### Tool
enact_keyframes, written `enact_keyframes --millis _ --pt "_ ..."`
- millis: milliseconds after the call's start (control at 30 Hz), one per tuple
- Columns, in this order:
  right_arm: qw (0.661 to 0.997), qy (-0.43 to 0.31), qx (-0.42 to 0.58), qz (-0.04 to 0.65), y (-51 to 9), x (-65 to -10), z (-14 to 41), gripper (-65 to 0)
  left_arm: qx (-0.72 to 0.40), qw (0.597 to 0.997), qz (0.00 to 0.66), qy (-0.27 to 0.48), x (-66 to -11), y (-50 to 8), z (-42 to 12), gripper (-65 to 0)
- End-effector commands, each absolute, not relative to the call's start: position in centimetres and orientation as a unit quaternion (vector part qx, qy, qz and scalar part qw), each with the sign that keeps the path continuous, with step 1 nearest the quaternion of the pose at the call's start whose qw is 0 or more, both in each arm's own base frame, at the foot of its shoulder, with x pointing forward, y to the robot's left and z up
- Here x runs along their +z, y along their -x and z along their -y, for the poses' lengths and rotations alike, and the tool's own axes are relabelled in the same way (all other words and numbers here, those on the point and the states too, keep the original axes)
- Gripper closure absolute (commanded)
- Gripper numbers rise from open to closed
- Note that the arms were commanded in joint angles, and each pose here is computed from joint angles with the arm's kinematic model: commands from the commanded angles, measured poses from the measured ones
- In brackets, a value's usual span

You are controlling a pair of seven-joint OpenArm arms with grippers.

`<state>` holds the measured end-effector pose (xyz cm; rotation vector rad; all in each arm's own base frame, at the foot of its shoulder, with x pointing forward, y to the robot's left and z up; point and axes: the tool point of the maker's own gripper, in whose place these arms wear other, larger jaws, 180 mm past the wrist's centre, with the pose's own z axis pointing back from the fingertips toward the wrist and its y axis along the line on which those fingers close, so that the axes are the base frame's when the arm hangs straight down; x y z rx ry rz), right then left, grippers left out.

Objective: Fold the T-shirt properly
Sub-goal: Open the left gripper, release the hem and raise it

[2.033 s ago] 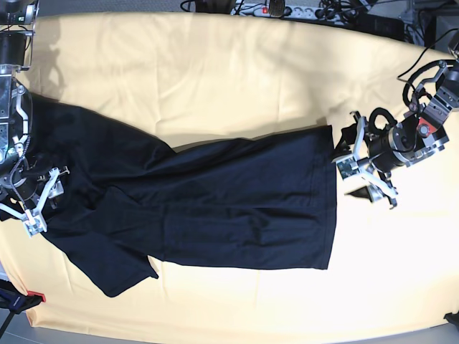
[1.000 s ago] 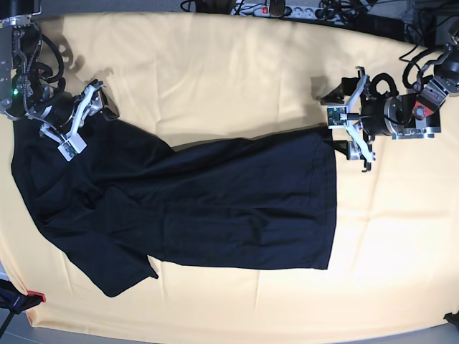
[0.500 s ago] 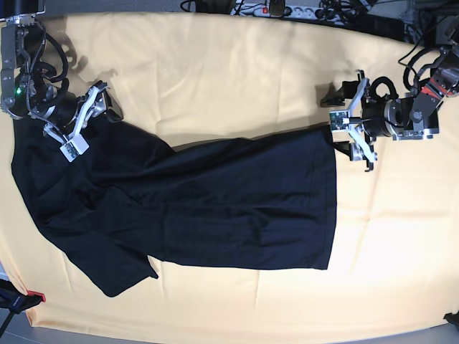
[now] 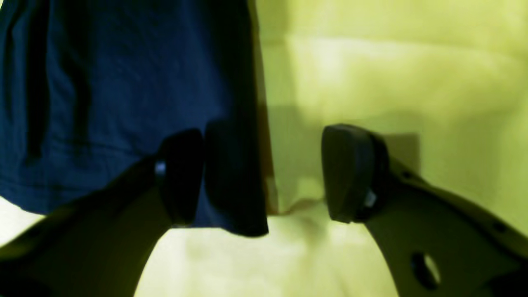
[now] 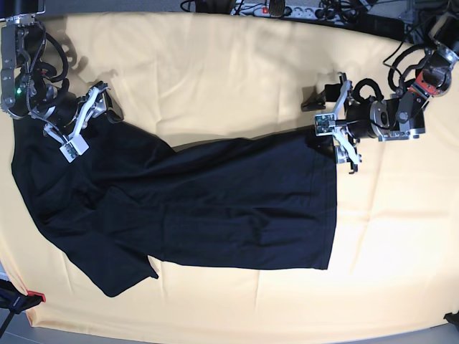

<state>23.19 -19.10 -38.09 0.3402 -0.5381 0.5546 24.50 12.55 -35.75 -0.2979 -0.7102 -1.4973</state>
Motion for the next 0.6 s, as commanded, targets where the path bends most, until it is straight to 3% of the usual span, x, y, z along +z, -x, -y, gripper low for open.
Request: enact_keyframes --millis 0,200,567 --pt "0.915 -0.158 0.274 0.250 -22.9 -38.1 19.5 -43.7 -0.665 0.666 0.316 0.118 -35.4 -25.2 -13.2 -45.0" --pt "0.915 -0.158 0.274 0.251 -22.9 -38.1 19.5 -43.7 -0.674 0.668 0.300 0.094 -37.0 -25.6 -14.5 -45.0" --pt "0.915 -0.157 0.274 0.251 -23.0 -38.1 19.5 -43.7 -0.745 0.619 0.250 -0.014 -39.8 -25.6 -16.5 -44.9"
